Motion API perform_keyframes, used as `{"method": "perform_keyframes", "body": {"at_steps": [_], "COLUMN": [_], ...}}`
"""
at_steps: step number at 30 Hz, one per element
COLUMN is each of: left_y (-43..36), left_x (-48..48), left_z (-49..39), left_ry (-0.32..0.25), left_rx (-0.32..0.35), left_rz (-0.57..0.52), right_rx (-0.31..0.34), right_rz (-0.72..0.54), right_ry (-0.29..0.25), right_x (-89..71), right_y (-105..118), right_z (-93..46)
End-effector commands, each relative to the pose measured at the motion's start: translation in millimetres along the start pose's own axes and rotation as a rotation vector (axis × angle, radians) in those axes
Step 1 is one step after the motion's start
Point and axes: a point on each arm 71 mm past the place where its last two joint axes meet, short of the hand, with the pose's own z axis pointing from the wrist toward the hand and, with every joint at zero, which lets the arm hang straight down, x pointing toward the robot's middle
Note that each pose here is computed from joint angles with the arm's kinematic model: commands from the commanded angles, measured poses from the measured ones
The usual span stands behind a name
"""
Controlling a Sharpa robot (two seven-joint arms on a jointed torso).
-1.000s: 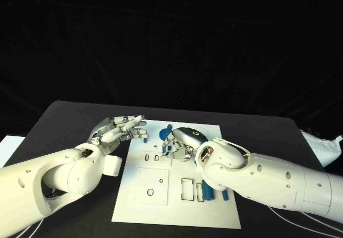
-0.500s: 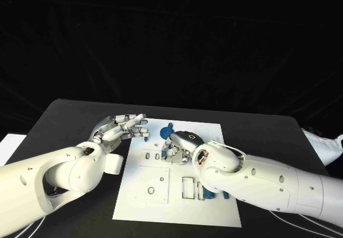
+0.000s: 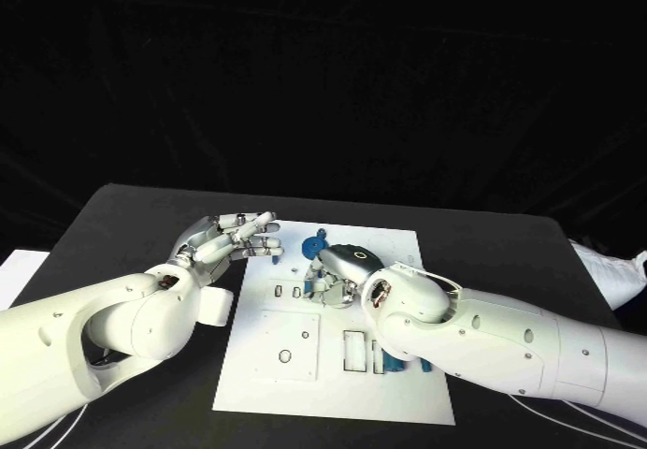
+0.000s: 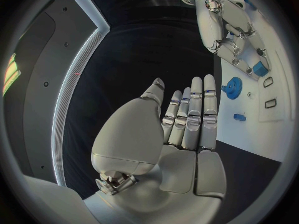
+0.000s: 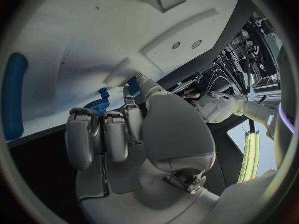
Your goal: Assemble the parts on the task board
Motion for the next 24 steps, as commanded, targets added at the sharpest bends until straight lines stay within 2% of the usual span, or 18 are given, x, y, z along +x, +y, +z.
{"method": "perform_keyframes", "body": {"at_steps": [1, 15, 24], "left_y": [-0.5, -0.5, -0.4], "left_x": [3.3, 4.0, 3.7], "left_z": [0.1, -0.2, -0.2], "left_ry": [0.023, 0.026, 0.027], "left_rx": [0.003, 0.001, -0.001], "left_rz": [-0.011, -0.013, -0.013], "right_rx": [0.017, 0.02, 0.026], "right_rz": [-0.034, -0.039, -0.033], "right_ry": [0.069, 0.084, 0.058], "right_x": [10.6, 12.4, 10.8], "right_y": [-2.4, -3.0, -2.7], "right_z": [-1.6, -2.0, -2.1]}}
